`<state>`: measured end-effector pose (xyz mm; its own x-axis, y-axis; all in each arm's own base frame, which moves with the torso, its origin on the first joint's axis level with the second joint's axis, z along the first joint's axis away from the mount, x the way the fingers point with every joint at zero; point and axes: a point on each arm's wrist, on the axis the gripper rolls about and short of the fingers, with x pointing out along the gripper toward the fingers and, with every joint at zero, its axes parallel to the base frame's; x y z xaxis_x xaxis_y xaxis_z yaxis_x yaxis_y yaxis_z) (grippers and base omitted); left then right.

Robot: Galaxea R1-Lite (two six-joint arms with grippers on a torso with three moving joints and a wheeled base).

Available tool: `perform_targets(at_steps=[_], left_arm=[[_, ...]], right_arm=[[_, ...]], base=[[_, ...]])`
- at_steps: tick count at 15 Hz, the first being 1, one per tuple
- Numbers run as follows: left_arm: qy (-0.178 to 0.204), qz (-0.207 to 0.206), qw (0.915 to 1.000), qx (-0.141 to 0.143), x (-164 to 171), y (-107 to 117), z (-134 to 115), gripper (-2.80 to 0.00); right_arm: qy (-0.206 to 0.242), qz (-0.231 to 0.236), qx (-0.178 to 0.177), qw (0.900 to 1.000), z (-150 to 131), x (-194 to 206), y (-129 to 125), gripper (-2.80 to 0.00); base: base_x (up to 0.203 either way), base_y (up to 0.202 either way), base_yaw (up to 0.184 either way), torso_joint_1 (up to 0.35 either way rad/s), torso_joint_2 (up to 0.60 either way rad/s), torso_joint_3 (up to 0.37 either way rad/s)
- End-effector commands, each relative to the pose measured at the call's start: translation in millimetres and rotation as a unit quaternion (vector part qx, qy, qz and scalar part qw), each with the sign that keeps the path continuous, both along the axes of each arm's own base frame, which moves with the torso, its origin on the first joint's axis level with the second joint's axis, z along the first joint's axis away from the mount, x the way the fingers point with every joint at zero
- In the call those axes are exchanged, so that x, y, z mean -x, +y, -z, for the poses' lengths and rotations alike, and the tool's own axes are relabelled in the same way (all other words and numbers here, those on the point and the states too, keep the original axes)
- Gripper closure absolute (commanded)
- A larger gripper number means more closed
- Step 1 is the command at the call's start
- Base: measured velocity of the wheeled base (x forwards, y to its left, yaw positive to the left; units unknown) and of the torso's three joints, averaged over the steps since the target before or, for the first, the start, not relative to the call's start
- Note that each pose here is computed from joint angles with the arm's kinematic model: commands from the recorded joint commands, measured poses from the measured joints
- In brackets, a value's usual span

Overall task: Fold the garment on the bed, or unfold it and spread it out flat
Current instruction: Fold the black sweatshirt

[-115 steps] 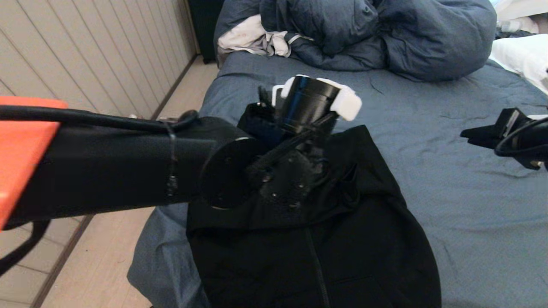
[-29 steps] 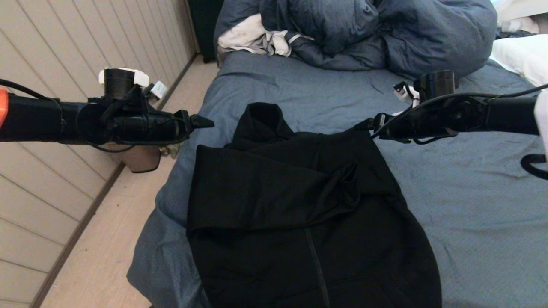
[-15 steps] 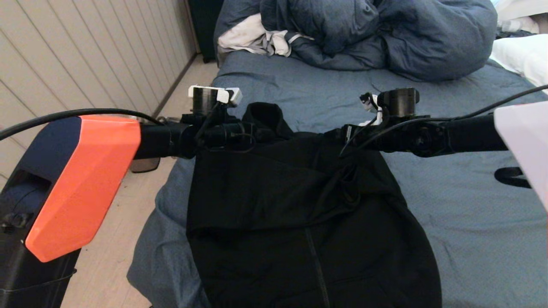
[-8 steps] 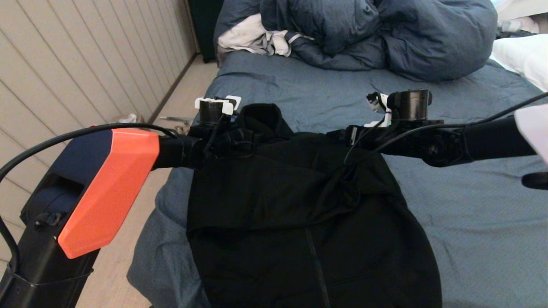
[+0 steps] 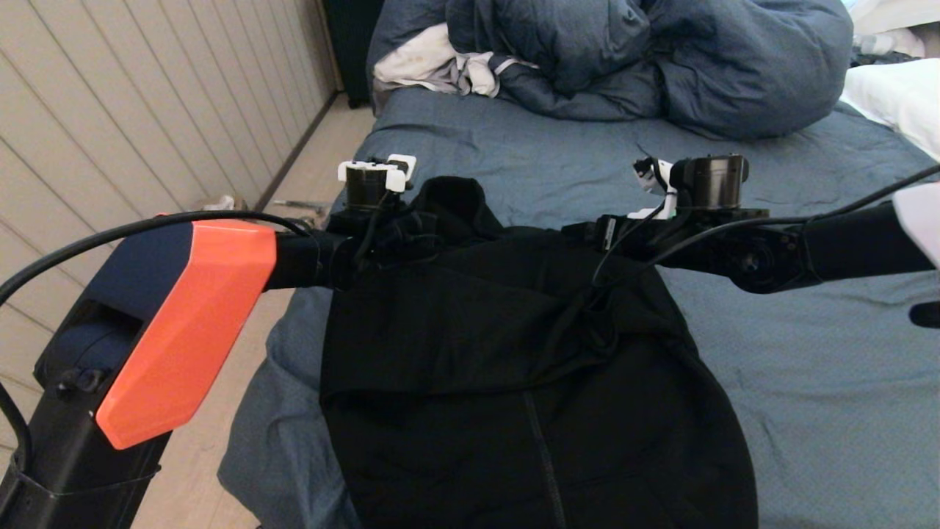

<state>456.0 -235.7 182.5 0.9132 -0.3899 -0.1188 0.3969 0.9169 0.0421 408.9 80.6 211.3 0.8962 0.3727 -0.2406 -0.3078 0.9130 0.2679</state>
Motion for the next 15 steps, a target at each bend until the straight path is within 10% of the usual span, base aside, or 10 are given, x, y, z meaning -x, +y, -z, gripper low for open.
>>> perform_targets(at_steps=[1, 15], left_arm=[[-0.02, 0.0, 0.9998, 0.01, 9.4, -0.7, -21.1, 0.0], [-0.107, -0.033, 0.9914, 0.067, 87.5, -10.5, -127.0, 0.0]], right_arm=[[-0.003, -0.001, -0.001, 1.0, -3.1, 3.6, -0.4, -2.8], [-0.006, 0.0, -0.005, 1.0, -18.0, 34.0, -6.1, -2.8]], base=[[0.0, 0.0, 0.0, 0.0, 0.0, 0.0], [0.0, 0.0, 0.0, 0.0, 0.0, 0.0]])
